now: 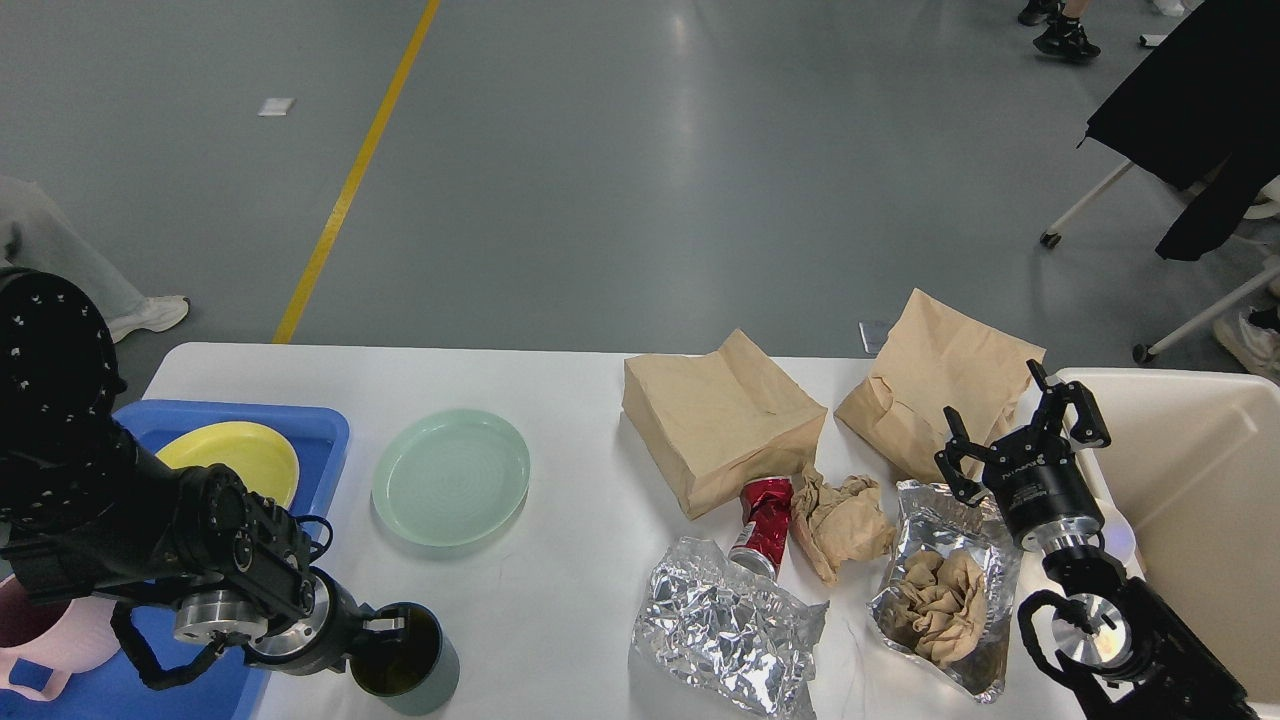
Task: Tidy desktop
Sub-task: 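Lower the left gripper onto the dark teal cup and grasp it, then carry the teal cup onto the blue tray beside the pink mug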
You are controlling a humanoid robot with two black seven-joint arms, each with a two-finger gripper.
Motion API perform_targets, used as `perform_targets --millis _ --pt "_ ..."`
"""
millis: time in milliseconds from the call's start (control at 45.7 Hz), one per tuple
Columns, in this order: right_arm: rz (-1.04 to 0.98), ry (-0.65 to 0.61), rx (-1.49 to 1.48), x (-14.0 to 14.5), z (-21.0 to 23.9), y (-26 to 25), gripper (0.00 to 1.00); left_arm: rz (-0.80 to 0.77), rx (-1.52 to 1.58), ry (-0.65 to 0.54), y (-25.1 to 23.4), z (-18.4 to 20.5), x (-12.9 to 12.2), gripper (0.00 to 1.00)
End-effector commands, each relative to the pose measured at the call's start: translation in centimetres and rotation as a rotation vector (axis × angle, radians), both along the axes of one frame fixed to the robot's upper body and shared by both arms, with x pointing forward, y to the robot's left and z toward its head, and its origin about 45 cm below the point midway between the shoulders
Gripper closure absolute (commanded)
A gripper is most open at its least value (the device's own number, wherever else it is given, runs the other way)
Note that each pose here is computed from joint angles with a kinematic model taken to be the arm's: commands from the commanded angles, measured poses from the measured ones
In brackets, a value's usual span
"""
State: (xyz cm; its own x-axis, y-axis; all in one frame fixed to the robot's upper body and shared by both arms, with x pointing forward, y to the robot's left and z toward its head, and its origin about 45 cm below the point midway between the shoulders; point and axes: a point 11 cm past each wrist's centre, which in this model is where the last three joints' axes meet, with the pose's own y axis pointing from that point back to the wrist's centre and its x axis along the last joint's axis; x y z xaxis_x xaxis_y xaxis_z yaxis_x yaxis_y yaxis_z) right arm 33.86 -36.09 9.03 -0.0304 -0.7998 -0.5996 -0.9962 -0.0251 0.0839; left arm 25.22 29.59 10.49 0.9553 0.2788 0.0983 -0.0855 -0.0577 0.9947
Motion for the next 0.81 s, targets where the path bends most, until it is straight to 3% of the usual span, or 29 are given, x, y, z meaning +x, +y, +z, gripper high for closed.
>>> perform_targets --millis 0,153,591,789 --pt "0.001 -0.001 0.000 0.0 0.0 0.0 0.00 0.004 0.018 0.001 0.2 0.0 0.0 0.78" --pt "0.000 0.000 0.000 0.0 0.0 0.0 0.00 -0.001 -0.004 0.023 -0.3 -0.1 -0.2 0.99" --pt "0.000 0.000 0.000 0.0 0.0 0.0 0.00 0.010 -0.021 0.055 0.0 0.4 -0.4 1.00" --pt "0.000 0.000 0.000 0.0 0.0 0.0 0.00 0.019 -0.008 0.031 1.1 3.8 1.2 1.00"
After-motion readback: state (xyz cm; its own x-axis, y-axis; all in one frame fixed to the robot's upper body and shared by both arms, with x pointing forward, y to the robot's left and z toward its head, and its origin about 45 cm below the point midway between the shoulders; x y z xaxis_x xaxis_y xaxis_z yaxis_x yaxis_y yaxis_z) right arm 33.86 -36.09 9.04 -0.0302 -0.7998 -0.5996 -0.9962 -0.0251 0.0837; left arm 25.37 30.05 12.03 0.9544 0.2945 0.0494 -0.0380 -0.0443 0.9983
